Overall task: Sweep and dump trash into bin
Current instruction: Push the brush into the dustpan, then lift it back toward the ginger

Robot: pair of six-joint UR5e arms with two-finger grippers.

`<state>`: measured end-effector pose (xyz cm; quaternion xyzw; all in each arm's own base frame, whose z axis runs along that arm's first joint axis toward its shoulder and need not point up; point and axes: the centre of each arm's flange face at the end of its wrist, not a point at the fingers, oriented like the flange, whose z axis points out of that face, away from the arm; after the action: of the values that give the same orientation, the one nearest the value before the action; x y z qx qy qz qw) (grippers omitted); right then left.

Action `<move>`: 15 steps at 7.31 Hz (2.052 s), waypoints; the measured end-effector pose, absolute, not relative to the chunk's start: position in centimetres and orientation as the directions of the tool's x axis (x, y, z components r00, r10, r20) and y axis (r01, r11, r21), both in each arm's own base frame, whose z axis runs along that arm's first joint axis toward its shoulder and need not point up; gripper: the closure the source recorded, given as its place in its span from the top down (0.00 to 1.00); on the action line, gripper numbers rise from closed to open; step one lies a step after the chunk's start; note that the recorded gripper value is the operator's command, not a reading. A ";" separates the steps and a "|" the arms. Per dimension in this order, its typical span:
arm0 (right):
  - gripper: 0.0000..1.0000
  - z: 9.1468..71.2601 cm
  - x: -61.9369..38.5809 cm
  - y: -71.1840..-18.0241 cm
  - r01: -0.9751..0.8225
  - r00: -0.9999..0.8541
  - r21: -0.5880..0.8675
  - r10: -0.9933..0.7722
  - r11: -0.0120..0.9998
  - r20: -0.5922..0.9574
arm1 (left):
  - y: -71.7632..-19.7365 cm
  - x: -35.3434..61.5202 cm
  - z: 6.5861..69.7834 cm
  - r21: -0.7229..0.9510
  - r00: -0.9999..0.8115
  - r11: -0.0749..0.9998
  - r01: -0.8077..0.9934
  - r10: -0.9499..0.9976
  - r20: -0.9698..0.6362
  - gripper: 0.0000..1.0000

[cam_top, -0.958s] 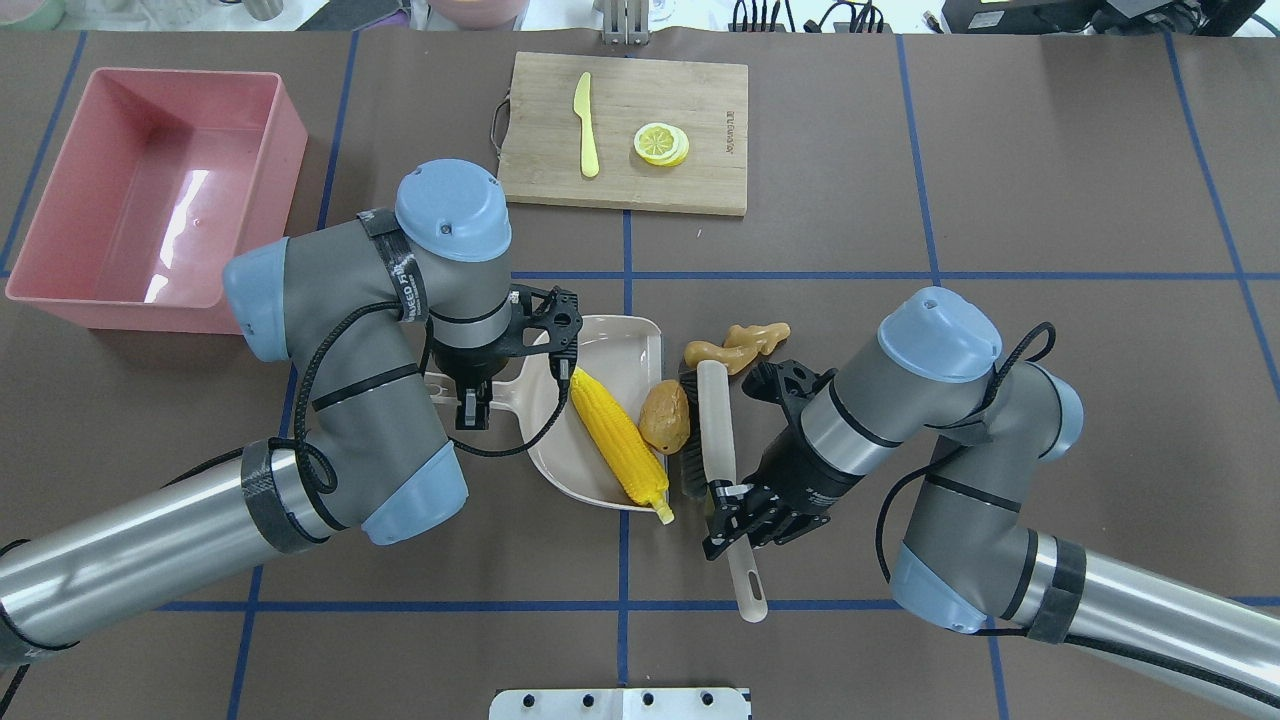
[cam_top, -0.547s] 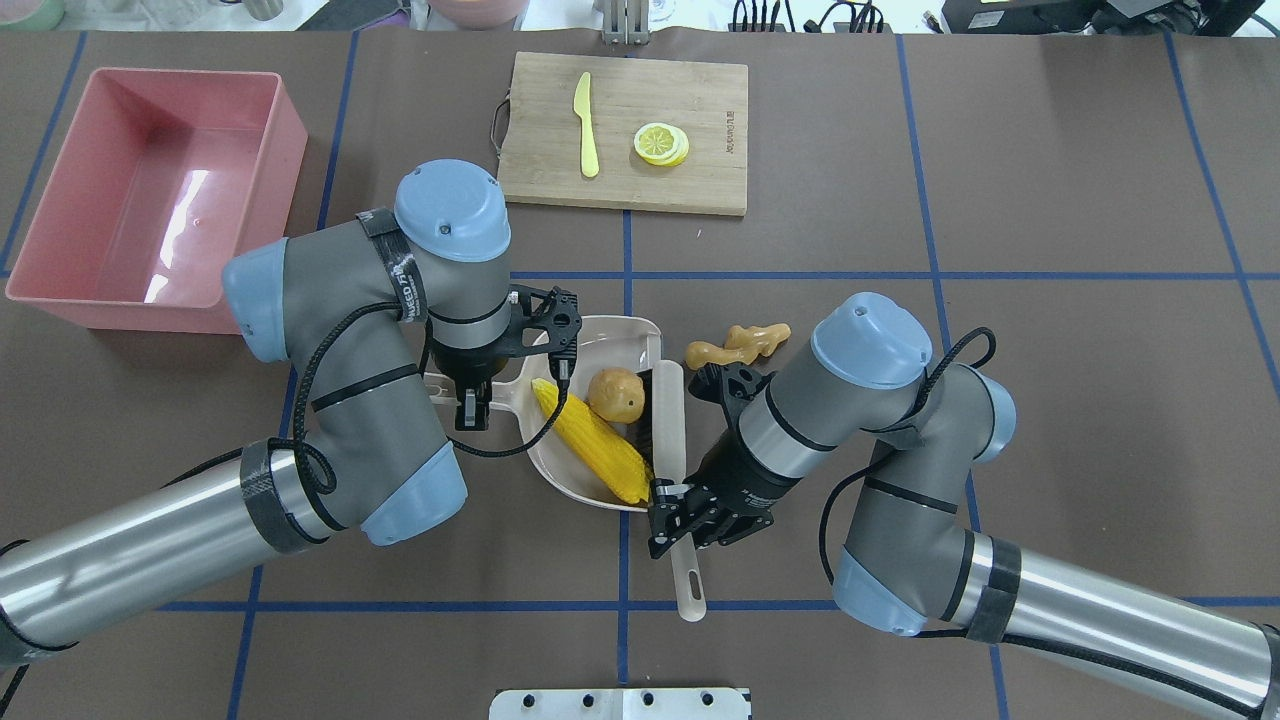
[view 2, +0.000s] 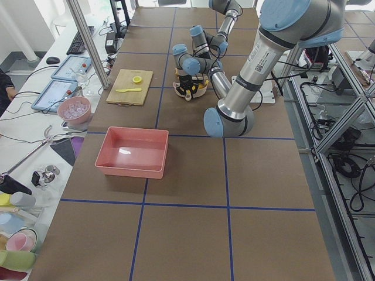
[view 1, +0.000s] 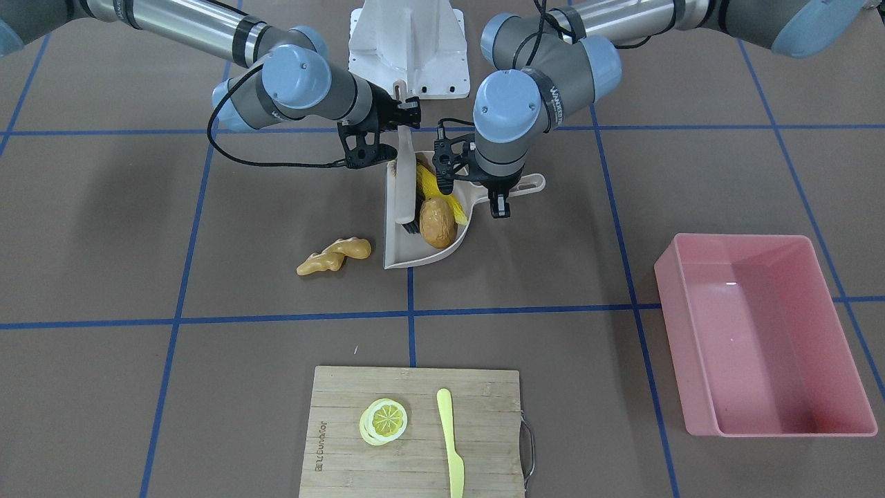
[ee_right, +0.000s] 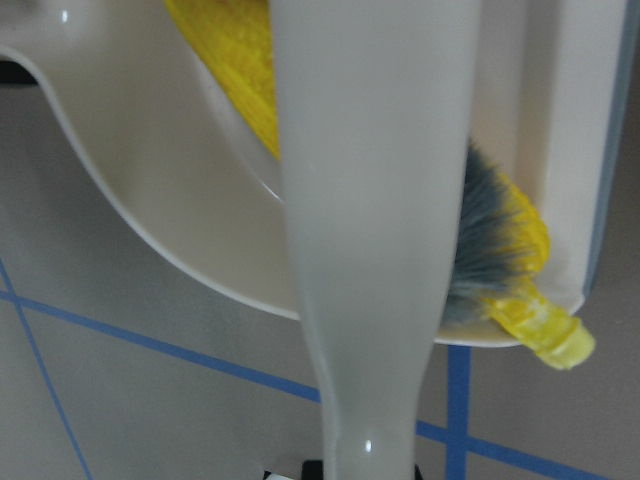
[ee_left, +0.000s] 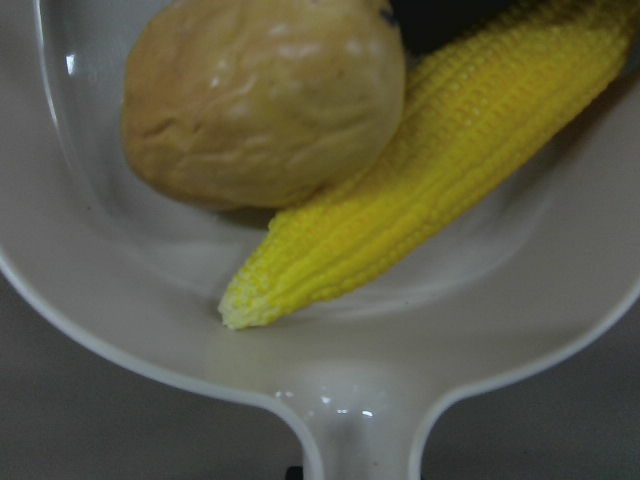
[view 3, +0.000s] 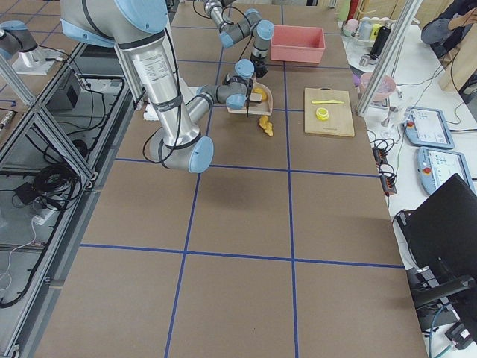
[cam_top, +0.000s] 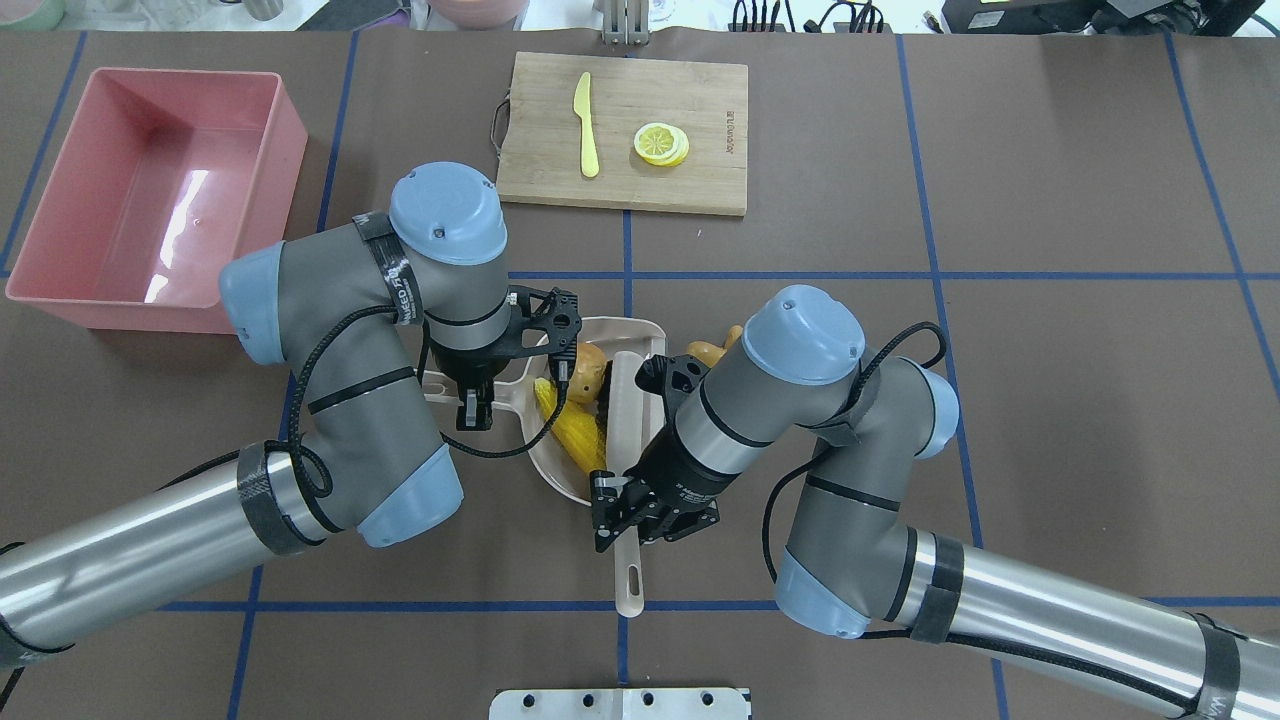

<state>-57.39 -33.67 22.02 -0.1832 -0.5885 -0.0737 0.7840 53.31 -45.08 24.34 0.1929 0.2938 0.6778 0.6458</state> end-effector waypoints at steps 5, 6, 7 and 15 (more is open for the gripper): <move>0.00 18.5 -53.4 -33.9 0.303 0.366 -0.285 0.164 0.909 0.916 | -44.8 53.7 25.1 0.664 -0.083 0.012 -0.748 0.990 -0.112 0.00; 0.00 18.1 -51.1 -34.8 0.293 0.378 -0.309 0.187 0.905 0.907 | -44.8 53.7 25.1 0.669 -0.073 0.023 -0.743 0.991 -0.115 0.00; 0.00 18.3 -48.2 -36.4 0.283 0.380 -0.332 0.213 0.900 0.900 | -44.8 53.7 25.3 0.671 -0.068 0.030 -0.741 0.991 -0.118 0.00; 0.00 35.7 -36.8 -42.7 0.326 0.400 -0.156 0.014 0.933 0.917 | -44.6 53.5 26.7 0.680 -0.065 0.030 -0.732 0.991 -0.113 0.00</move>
<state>-36.81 -42.69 35.65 -0.1573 -0.5396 -0.0948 0.8217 53.51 -44.63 26.69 0.2130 0.3043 0.6631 0.6499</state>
